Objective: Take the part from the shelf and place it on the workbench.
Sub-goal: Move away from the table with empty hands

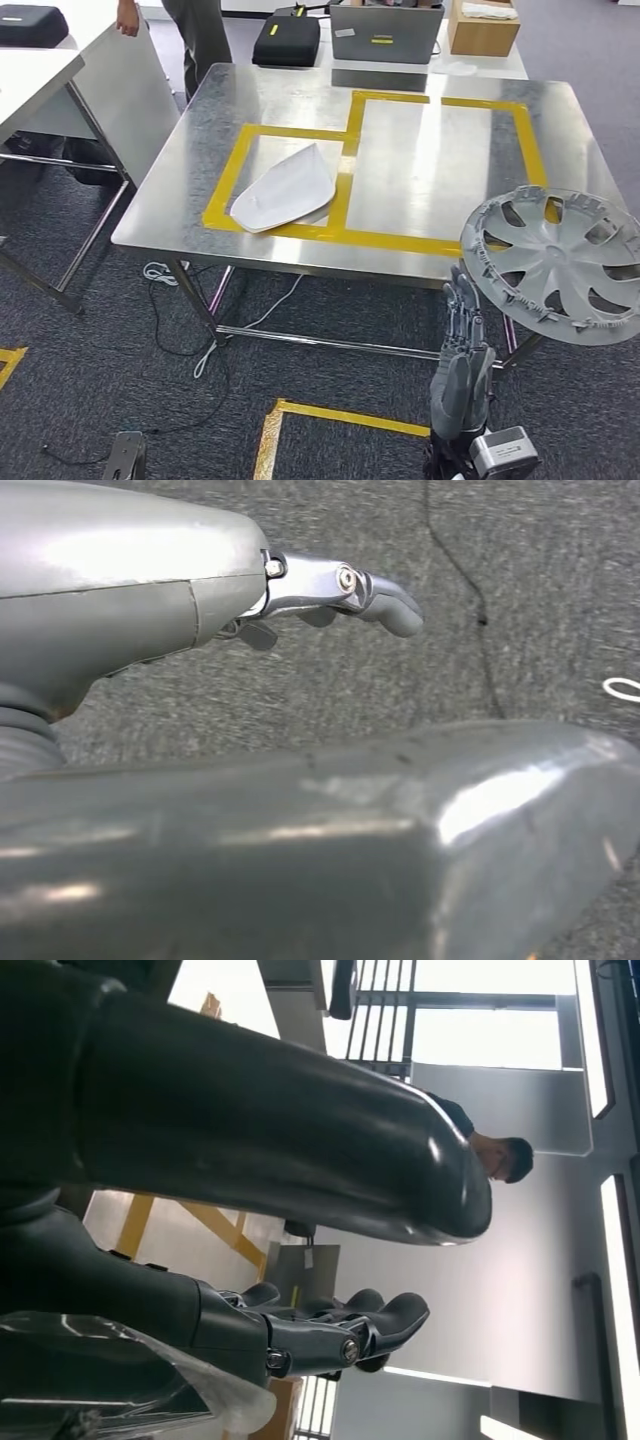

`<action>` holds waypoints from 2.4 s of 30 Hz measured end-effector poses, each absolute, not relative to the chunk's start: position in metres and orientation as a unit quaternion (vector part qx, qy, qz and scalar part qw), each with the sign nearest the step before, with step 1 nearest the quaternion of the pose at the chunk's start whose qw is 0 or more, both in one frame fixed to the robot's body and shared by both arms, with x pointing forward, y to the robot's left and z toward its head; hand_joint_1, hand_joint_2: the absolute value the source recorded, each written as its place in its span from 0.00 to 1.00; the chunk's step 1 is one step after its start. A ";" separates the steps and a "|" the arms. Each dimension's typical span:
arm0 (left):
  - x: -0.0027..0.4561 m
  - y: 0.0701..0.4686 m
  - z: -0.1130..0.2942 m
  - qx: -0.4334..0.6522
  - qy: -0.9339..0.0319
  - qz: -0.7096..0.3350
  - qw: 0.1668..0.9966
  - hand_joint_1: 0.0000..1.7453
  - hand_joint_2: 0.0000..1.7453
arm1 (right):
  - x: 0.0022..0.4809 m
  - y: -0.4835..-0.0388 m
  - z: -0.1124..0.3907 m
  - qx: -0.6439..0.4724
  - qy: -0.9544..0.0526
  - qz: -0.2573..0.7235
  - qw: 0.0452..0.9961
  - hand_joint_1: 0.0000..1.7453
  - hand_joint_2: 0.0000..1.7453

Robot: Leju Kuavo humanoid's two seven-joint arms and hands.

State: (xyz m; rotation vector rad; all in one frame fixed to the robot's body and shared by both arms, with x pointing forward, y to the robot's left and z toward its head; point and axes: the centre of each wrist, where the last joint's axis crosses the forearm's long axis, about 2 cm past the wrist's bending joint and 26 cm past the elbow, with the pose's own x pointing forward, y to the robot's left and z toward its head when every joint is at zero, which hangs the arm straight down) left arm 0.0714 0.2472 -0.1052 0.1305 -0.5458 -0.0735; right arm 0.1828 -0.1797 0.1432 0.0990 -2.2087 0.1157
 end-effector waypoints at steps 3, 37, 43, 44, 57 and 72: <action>0.071 0.248 -0.105 0.065 -0.268 -0.036 0.960 0.00 0.00 | 0.182 -0.180 0.143 0.040 -0.892 0.046 0.448 0.00 0.00; 0.068 0.250 -0.106 0.067 -0.265 -0.035 0.961 0.00 0.00 | 0.181 -0.180 0.144 0.038 -0.893 0.043 0.446 0.00 0.00; 0.068 0.250 -0.106 0.067 -0.266 -0.035 0.961 0.00 0.00 | 0.182 -0.180 0.144 0.037 -0.893 0.043 0.446 0.00 0.00; 0.069 0.250 -0.106 0.066 -0.266 -0.035 0.961 0.00 0.00 | 0.182 -0.180 0.144 0.037 -0.893 0.043 0.446 0.00 0.00; 0.070 0.252 -0.106 0.068 -0.268 -0.034 0.960 0.00 0.00 | 0.183 -0.180 0.146 0.037 -0.895 0.045 0.443 0.00 0.00; 0.067 0.256 -0.107 0.070 -0.267 -0.034 0.961 0.00 0.00 | 0.183 -0.178 0.146 0.041 -0.894 0.049 0.443 0.00 0.00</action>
